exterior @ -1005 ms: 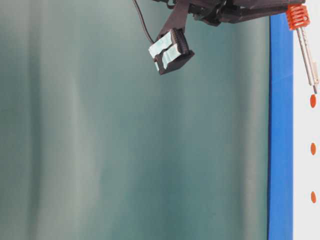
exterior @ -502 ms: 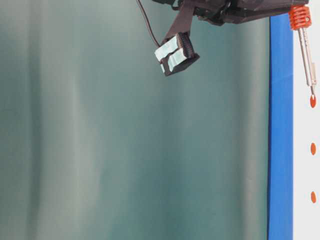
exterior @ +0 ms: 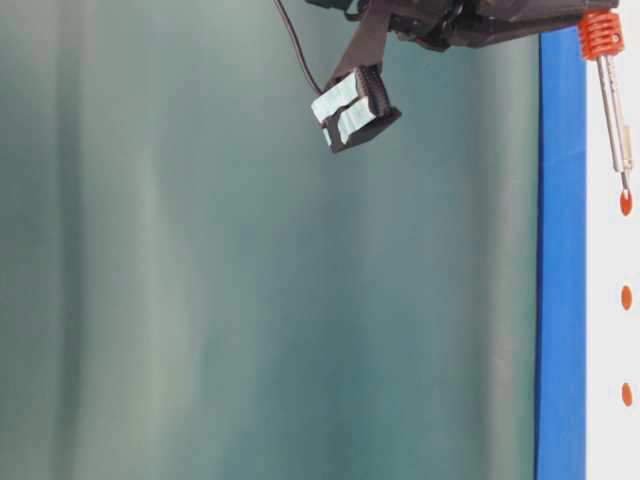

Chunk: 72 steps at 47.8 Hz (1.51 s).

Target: Touch the tip of the soldering iron to the mark.

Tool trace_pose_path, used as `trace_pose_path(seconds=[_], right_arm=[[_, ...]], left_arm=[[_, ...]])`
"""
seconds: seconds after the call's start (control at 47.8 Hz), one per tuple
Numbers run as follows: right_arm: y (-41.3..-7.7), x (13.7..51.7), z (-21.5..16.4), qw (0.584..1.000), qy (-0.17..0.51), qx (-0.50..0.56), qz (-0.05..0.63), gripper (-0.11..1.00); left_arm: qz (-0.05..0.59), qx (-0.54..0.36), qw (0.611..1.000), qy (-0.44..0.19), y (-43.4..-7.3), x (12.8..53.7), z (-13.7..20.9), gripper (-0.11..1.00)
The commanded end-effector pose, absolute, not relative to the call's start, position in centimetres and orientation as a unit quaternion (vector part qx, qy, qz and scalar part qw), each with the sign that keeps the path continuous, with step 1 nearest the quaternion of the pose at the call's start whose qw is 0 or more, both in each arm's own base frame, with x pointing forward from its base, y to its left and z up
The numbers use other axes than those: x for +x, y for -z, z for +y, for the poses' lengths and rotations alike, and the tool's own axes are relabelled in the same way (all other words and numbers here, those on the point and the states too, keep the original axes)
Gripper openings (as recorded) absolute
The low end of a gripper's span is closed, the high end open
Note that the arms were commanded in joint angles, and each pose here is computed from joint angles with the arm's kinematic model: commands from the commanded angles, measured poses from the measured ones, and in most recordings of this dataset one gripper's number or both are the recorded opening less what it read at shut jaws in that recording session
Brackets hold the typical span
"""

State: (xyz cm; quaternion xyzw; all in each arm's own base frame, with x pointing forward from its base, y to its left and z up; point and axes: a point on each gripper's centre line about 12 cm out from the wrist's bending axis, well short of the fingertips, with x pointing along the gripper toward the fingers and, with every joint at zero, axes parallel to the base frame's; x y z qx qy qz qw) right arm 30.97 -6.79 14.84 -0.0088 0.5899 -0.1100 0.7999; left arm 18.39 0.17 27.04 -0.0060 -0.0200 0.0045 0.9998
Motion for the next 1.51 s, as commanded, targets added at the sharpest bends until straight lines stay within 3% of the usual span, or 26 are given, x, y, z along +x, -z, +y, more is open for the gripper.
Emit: trace_pose_path(seconds=[0.0, 1.089, 1.486], right_arm=[[-15.6, 31.4, -6.9, 0.809, 0.112, -0.009, 0.577, 0.06], [-15.7, 31.5, -6.9, 0.809, 0.112, -0.008, 0.577, 0.06], [-21.5, 31.1, -7.1, 0.835, 0.128, -0.010, 0.535, 0.06]], left_arm=[[-0.025, -0.006, 1.000, -0.005, -27.4, 18.5, 0.2, 0.00], [-0.025, -0.006, 1.000, -0.005, -27.4, 18.5, 0.2, 0.00], [-0.025, -0.006, 1.000, -0.006, -27.4, 18.5, 0.2, 0.00]])
